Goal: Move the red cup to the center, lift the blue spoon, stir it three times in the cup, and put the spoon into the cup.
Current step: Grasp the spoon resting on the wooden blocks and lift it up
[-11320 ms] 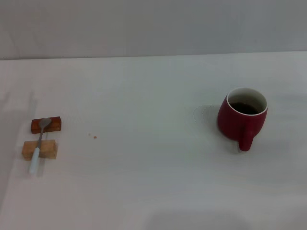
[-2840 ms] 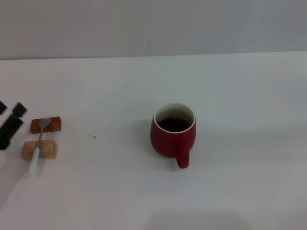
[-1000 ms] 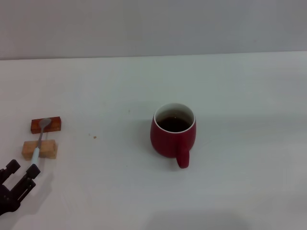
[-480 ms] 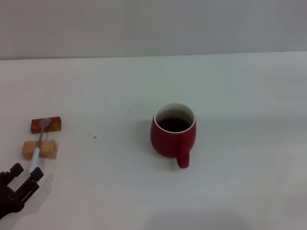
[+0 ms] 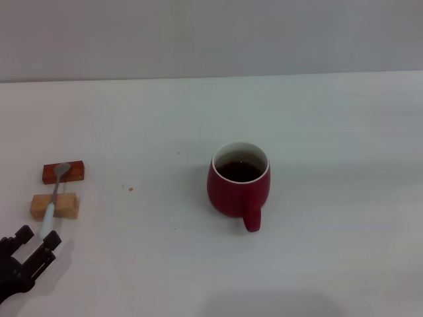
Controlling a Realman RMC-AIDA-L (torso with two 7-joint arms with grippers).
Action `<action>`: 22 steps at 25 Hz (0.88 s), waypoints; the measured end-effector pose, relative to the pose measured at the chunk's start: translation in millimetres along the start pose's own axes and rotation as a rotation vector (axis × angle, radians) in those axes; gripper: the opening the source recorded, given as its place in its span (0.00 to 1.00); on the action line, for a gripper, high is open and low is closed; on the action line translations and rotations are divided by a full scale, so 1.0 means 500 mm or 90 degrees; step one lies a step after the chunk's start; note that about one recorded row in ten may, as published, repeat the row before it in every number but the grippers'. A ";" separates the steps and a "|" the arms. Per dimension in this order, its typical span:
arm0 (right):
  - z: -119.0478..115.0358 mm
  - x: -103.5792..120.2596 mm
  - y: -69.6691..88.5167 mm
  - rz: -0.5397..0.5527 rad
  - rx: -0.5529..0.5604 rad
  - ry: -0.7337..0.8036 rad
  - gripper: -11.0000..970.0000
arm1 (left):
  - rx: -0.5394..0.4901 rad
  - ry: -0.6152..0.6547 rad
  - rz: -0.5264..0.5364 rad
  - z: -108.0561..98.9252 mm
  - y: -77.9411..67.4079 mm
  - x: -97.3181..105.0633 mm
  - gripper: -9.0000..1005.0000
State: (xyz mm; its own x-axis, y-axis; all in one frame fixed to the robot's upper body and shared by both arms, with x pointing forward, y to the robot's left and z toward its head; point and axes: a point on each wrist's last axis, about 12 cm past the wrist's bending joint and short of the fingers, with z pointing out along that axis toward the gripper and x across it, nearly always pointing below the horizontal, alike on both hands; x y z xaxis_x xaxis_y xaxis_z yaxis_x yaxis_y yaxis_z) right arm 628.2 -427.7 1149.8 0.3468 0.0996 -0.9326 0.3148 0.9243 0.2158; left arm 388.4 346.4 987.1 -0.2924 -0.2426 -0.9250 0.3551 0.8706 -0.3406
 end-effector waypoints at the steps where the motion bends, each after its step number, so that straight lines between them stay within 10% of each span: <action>1: -0.001 0.001 0.001 0.000 -0.001 -0.001 0.50 | -0.002 0.002 0.000 0.001 0.001 0.000 0.65; 22: -0.014 0.008 -0.010 -0.002 0.005 0.006 0.50 | -0.017 0.019 0.009 0.030 0.011 -0.004 0.65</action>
State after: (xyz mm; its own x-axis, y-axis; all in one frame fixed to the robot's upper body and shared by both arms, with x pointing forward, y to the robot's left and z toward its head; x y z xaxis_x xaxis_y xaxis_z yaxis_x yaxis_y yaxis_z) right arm 622.0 -429.6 1143.1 0.3380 0.1003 -0.9358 0.3220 0.9220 0.2152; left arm 404.1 345.3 984.5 -0.3132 -0.2173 -0.9245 0.3363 0.8850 -0.3220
